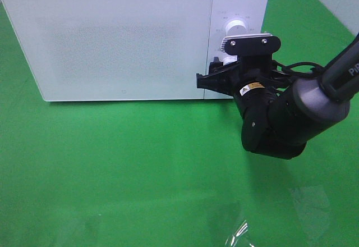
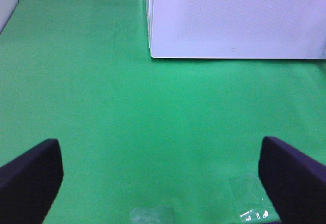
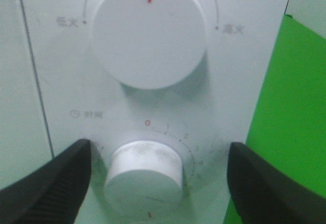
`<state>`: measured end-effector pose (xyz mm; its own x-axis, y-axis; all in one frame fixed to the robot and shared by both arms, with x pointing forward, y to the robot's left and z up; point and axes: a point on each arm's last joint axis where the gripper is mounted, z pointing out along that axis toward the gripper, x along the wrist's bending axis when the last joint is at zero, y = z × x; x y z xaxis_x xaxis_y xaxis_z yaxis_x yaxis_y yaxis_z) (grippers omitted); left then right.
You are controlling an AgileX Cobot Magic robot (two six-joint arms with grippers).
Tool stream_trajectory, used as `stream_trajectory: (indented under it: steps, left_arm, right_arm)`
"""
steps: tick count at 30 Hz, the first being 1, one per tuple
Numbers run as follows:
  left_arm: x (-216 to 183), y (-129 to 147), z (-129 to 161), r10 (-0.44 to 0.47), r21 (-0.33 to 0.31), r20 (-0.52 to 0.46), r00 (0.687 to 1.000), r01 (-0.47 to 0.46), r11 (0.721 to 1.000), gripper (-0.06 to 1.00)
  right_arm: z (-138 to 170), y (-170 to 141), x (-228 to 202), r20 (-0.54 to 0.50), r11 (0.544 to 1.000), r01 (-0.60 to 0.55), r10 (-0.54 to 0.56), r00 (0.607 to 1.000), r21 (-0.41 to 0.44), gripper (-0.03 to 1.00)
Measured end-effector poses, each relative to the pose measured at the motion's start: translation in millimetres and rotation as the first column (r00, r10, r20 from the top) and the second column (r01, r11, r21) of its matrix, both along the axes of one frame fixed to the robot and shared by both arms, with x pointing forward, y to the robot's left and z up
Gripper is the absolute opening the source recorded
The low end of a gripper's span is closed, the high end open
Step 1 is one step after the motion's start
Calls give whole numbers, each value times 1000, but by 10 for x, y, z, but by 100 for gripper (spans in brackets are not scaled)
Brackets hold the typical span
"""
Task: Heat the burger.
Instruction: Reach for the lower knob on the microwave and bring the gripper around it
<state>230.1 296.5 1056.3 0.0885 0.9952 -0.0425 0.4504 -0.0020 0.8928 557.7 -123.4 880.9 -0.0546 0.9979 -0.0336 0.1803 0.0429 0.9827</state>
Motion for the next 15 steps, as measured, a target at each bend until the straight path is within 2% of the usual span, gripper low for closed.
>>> stream_trajectory:
  steps: [6, 15]
  left_arm:
    - [0, 0, 0, 0, 0, 0, 1000, 0, 1000, 96]
    - [0, 0, 0, 0, 0, 0, 1000, 0, 1000, 96]
  right_arm:
    - [-110, 16, 17, -29, 1000, -1, 1, 1000, -9, 73]
    - [-93, 28, 12, -27, 1000, -6, 5, 1000, -7, 73]
